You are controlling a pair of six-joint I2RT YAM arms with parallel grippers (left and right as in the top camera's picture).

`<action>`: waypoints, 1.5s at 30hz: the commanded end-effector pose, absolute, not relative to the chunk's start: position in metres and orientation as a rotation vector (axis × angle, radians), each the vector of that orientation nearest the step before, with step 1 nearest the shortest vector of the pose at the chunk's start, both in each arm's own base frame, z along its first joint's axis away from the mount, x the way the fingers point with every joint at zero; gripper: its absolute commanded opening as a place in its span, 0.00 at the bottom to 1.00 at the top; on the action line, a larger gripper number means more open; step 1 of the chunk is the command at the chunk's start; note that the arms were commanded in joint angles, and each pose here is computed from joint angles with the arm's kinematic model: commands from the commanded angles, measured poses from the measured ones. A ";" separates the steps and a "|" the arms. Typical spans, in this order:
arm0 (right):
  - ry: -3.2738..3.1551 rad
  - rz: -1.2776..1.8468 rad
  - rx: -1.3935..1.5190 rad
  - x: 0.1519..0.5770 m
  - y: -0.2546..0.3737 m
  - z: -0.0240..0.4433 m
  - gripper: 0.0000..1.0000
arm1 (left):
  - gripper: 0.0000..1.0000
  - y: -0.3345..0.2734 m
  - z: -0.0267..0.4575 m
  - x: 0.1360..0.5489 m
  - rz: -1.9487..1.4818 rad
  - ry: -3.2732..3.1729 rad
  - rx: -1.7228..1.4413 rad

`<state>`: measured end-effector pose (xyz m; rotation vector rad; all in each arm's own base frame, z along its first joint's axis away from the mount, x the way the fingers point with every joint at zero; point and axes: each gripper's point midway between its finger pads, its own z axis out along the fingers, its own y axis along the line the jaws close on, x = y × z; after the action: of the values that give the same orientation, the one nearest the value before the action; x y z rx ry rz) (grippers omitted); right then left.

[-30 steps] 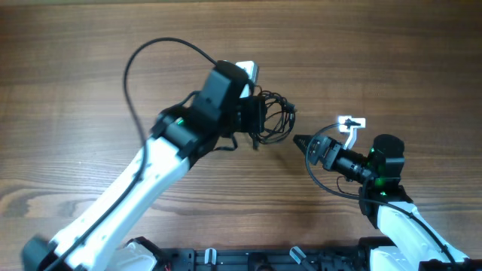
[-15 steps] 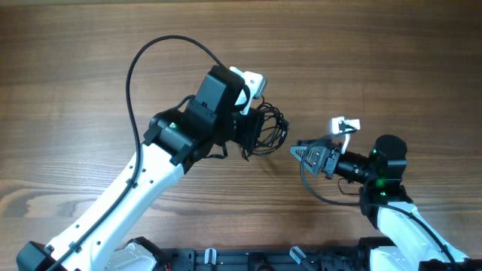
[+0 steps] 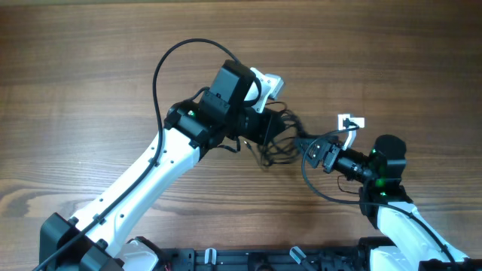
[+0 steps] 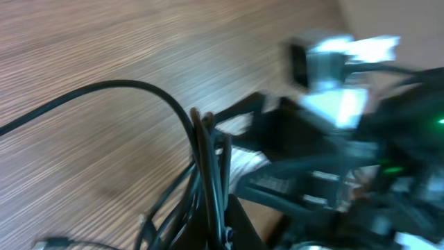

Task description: Untangle cables

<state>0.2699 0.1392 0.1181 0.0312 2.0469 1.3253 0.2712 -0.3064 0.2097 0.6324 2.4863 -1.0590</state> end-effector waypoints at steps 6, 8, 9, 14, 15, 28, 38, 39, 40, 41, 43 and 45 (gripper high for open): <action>2.215 0.883 0.626 0.291 0.073 0.050 0.82 | 0.04 -0.342 0.263 0.229 -1.543 2.303 0.816; 2.234 0.776 0.809 0.286 0.055 0.033 0.82 | 0.04 -0.339 0.263 0.227 -1.549 2.317 0.811; 2.241 0.724 0.892 0.282 0.046 0.025 0.83 | 0.04 -0.336 0.263 0.228 -1.542 2.325 0.803; 2.273 0.632 1.005 0.271 0.034 0.010 0.84 | 0.04 -0.304 0.267 0.253 -1.462 2.349 0.661; 2.274 0.631 1.007 0.271 0.034 0.009 0.84 | 0.04 -0.293 0.269 0.263 -1.442 2.344 0.614; 2.298 0.719 1.019 0.267 0.046 0.010 0.90 | 0.04 -0.223 0.255 0.326 -1.205 2.404 0.234; 2.400 0.798 0.907 0.254 0.063 0.006 1.00 | 0.04 -0.211 0.249 0.344 -1.144 2.447 -0.057; 2.406 0.849 0.810 0.255 0.072 0.012 1.00 | 0.04 -0.210 0.249 0.346 -1.144 2.451 -0.105; 2.405 0.894 0.729 0.256 0.079 0.017 1.00 | 0.04 -0.209 0.247 0.348 -1.138 2.459 -0.146; 2.401 0.964 0.616 0.257 0.090 0.025 1.00 | 0.04 -0.208 0.244 0.350 -1.124 2.468 -0.205; 2.383 1.066 0.431 0.254 0.106 0.037 0.99 | 0.08 -0.210 0.235 0.354 -1.087 2.489 -0.303; 2.377 1.108 0.327 0.250 0.114 0.042 1.00 | 0.16 -0.213 0.227 0.360 -1.029 2.487 -0.339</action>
<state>0.2662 0.0843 0.0318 0.6512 2.3557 0.9394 0.3461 -0.2105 0.2310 -0.1575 2.4984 -1.1089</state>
